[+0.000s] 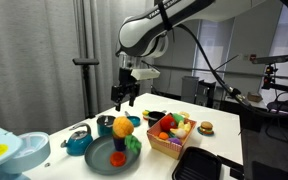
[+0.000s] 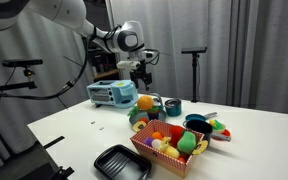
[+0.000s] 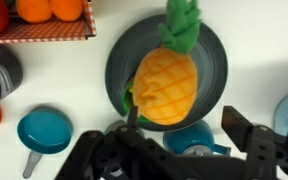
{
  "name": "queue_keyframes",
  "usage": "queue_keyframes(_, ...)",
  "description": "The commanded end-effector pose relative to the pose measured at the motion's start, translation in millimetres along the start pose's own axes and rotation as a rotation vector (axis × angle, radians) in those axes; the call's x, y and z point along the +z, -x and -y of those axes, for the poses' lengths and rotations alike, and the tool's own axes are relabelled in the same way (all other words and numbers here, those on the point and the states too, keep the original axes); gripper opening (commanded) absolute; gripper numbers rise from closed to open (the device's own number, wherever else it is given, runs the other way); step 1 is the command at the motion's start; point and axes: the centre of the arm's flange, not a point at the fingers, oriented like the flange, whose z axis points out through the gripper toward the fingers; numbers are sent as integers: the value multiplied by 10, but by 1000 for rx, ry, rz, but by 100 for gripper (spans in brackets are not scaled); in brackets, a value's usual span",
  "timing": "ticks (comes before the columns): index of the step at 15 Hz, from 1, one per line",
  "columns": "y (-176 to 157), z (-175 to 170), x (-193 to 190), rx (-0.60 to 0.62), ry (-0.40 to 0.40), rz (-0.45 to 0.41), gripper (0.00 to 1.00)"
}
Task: Put the pineapple plush toy from the basket on the grey plate
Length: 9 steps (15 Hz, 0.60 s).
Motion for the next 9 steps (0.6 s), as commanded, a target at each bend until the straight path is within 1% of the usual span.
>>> queue_keyframes(1,-99,-8,-34,36,1,-3,100)
queue_keyframes(6,-96,-3,-33,59,-5,1,100)
queue_keyframes(7,-64,-73,28,75,-5,-7,100)
queue_keyframes(9,-19,-1,64,96,7,-8,100)
